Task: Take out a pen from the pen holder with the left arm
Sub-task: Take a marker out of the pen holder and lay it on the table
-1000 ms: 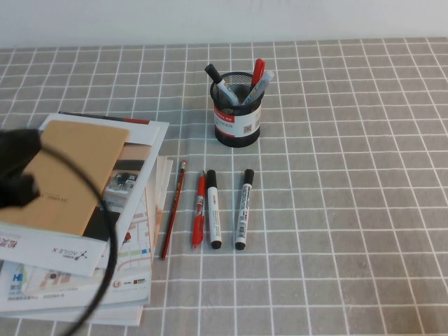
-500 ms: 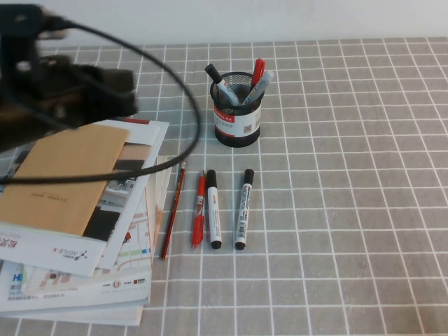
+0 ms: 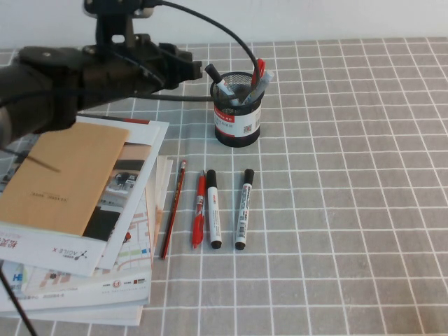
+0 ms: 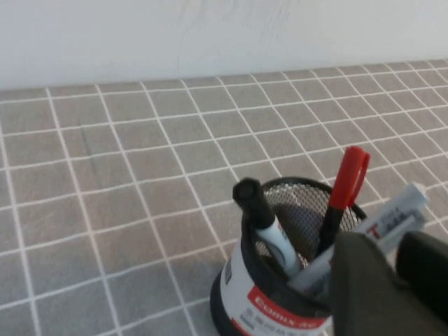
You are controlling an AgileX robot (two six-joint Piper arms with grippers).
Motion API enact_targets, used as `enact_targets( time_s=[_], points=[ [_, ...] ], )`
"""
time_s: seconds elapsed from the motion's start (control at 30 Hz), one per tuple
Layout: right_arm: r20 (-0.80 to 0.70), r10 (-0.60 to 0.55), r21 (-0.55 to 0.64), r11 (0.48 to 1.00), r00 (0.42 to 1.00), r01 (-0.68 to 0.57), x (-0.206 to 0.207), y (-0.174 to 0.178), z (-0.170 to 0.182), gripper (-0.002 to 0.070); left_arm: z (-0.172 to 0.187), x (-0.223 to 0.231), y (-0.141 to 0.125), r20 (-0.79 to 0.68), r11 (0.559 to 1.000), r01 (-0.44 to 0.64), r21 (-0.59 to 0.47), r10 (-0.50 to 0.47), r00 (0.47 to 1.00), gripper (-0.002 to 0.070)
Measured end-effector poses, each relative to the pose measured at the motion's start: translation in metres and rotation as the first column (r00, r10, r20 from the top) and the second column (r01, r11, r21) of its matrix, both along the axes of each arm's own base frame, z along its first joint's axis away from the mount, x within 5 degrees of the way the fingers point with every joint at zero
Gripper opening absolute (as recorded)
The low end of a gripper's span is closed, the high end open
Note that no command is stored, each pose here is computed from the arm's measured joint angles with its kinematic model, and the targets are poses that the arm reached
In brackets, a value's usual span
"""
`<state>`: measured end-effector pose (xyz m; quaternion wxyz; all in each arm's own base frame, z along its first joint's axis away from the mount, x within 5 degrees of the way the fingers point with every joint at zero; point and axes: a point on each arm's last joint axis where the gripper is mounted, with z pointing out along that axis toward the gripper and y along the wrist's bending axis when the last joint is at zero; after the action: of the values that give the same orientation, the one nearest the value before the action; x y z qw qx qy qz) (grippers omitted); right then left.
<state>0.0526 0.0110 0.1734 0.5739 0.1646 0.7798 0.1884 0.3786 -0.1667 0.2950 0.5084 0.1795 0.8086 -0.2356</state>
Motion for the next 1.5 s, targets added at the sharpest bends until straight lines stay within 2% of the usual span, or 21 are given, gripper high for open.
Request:
enact_targets(
  time_s=[0.1,0.23,0.33,0.7,1.03,1.23,1.5],
  points=[
    [0.0,0.0,0.0,1.0,1.0,0.0,0.0,0.0,0.0,-0.0013,-0.003,0.013,-0.006,-0.007,1.0,0.001,-0.021,-0.001,1.0,0.0197],
    [0.0,0.0,0.0,1.0,1.0,0.0,0.0,0.0,0.0,-0.0013,-0.017,0.031,-0.013,-0.064,0.994,-0.034,-0.107,0.028,0.998,0.0361],
    [0.0,0.0,0.0,1.0,1.0,0.0,0.0,0.0,0.0,-0.0013,-0.028,0.043,-0.018,-0.105,0.985,-0.06,-0.162,0.043,0.994,0.0413],
    [0.0,0.0,0.0,1.0,1.0,0.0,0.0,0.0,0.0,-0.0013,-0.052,0.075,-0.036,-0.13,0.971,-0.054,-0.234,0.024,0.991,0.0431],
    [0.0,0.0,0.0,1.0,1.0,0.0,0.0,0.0,0.0,-0.0013,-0.07,0.081,-0.049,-0.146,0.975,-0.057,-0.215,0.026,0.989,0.0431],
    [0.0,0.0,0.0,1.0,1.0,0.0,0.0,0.0,0.0,-0.0013,-0.078,0.085,-0.047,-0.155,0.976,-0.102,-0.191,0.073,0.985,0.043],
    [0.0,0.0,0.0,1.0,1.0,0.0,0.0,0.0,0.0,-0.0013,-0.074,0.089,-0.049,-0.137,0.975,-0.117,-0.189,0.091,0.986,0.0388]
  ],
)
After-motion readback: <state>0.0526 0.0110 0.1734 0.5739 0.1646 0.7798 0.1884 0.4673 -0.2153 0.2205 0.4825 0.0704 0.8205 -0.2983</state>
